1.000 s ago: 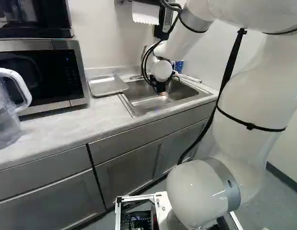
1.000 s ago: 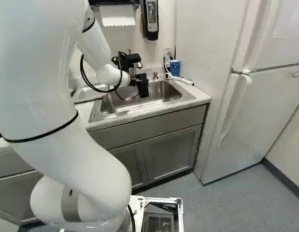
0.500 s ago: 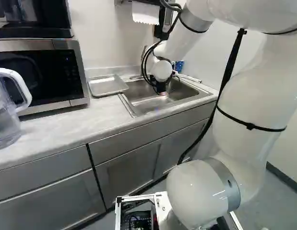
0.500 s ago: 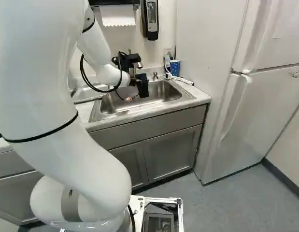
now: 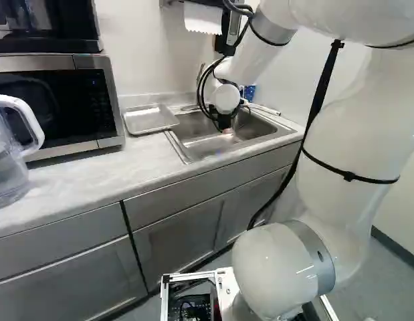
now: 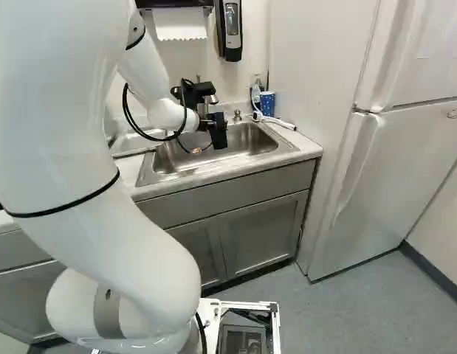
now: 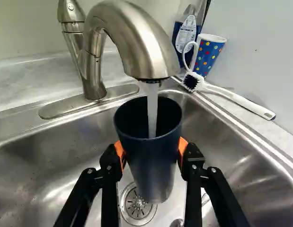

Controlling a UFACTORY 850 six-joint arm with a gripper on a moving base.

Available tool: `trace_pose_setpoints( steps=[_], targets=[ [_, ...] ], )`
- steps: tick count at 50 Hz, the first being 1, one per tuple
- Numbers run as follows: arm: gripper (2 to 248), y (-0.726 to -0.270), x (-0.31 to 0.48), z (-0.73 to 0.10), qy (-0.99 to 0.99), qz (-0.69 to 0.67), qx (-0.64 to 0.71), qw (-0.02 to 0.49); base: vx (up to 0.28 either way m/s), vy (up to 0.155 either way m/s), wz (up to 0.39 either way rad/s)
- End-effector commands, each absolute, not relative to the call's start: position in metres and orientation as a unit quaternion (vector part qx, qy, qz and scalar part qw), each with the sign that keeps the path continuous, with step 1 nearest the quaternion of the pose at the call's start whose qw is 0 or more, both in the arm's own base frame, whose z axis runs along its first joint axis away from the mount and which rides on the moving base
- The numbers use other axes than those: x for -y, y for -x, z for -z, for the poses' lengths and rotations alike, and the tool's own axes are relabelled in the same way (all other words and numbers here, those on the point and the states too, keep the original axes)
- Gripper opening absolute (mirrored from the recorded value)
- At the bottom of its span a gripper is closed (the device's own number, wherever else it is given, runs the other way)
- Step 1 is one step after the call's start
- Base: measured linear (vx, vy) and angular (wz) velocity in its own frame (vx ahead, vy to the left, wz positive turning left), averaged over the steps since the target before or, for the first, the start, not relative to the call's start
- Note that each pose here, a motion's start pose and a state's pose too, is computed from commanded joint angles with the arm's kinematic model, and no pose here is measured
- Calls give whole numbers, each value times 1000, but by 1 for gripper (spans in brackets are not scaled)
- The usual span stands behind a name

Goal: Rinse the cup and place it in the tray

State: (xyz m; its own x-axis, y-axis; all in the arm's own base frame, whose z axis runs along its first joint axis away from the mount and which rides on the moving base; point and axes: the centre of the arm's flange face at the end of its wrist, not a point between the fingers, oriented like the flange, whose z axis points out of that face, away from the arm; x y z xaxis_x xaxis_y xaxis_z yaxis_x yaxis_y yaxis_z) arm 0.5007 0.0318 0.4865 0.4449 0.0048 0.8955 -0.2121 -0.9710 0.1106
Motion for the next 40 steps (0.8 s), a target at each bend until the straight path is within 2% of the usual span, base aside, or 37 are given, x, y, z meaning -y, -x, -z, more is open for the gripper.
trace_pose_setpoints(
  steps=[40],
  targets=[
    [124, -501, -32, -486, -844, -523, 61, 104, 0, 0, 0]
  ],
)
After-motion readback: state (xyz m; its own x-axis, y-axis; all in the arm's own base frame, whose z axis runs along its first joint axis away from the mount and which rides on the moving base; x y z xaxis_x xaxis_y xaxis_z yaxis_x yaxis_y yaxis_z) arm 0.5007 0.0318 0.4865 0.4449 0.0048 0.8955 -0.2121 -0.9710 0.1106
